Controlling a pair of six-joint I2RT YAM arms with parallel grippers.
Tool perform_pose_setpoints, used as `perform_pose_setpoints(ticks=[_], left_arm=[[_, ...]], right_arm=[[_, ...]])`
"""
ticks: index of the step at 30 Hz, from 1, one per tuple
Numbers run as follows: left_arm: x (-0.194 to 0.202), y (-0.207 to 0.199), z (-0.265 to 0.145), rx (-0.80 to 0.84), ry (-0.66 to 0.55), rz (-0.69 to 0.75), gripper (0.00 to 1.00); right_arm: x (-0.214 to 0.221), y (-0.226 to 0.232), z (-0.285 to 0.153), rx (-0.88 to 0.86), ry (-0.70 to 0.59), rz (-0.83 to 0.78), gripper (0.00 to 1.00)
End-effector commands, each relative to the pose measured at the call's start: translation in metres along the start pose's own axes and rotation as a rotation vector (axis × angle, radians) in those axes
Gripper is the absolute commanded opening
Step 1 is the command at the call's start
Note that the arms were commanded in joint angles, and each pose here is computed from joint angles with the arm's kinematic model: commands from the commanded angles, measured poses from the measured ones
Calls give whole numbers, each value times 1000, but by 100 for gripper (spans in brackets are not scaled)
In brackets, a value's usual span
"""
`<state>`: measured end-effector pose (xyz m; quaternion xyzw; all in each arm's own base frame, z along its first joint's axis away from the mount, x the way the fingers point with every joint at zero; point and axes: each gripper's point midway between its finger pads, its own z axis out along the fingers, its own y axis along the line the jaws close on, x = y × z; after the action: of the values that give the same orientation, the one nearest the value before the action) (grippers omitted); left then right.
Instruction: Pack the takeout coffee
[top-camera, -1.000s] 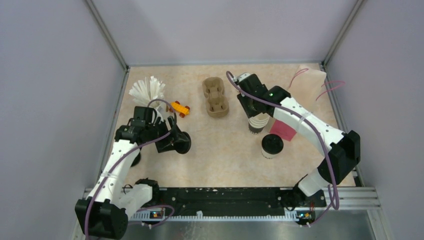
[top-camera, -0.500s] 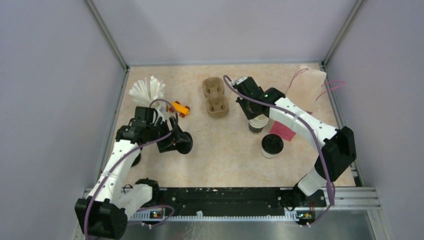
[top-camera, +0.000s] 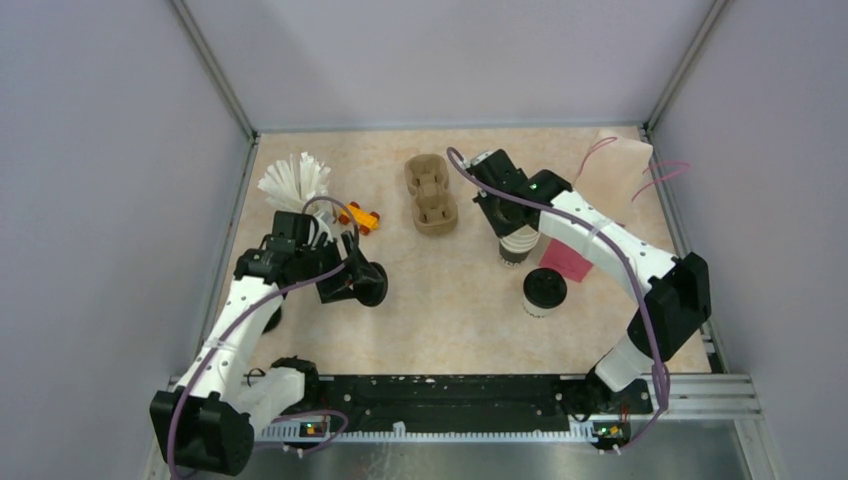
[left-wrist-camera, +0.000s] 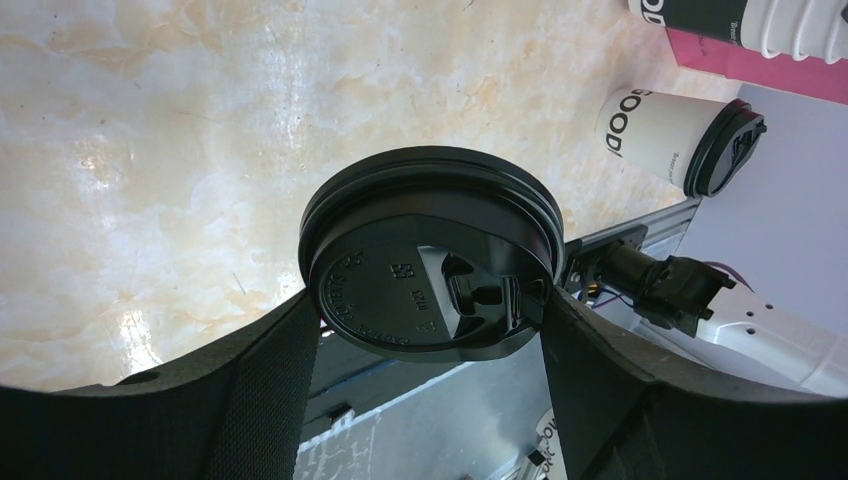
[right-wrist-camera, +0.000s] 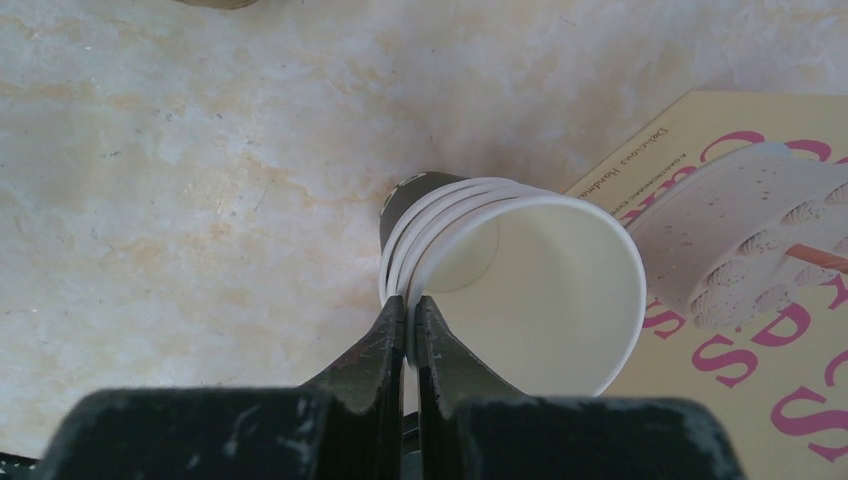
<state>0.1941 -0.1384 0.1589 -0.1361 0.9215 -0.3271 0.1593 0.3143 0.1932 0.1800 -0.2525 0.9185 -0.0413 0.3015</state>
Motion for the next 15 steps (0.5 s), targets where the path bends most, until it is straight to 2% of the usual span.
perform_pose_setpoints(ticks=[1, 3, 6, 8, 12, 15], left_arm=[[-11, -17, -2, 53, -30, 64, 76], [-12, -18, -2, 54, -26, 72, 76], [-13, -23, -3, 67, -25, 80, 76], [-14, -27, -4, 73, -23, 83, 76], [-16, -29, -3, 76, -22, 88, 76], [-16, -31, -3, 79, -19, 94, 76]], right_arm=[[-16, -14, -21, 38, -40, 45, 1], [-16, -12, -23, 44, -60, 22, 1], [-9, -25, -22, 172, -25, -91, 1], [-13, -23, -27, 175, -17, -101, 0], [-23, 6, -30, -121, -75, 173, 1], [-28, 12, -38, -166, -99, 227, 1]])
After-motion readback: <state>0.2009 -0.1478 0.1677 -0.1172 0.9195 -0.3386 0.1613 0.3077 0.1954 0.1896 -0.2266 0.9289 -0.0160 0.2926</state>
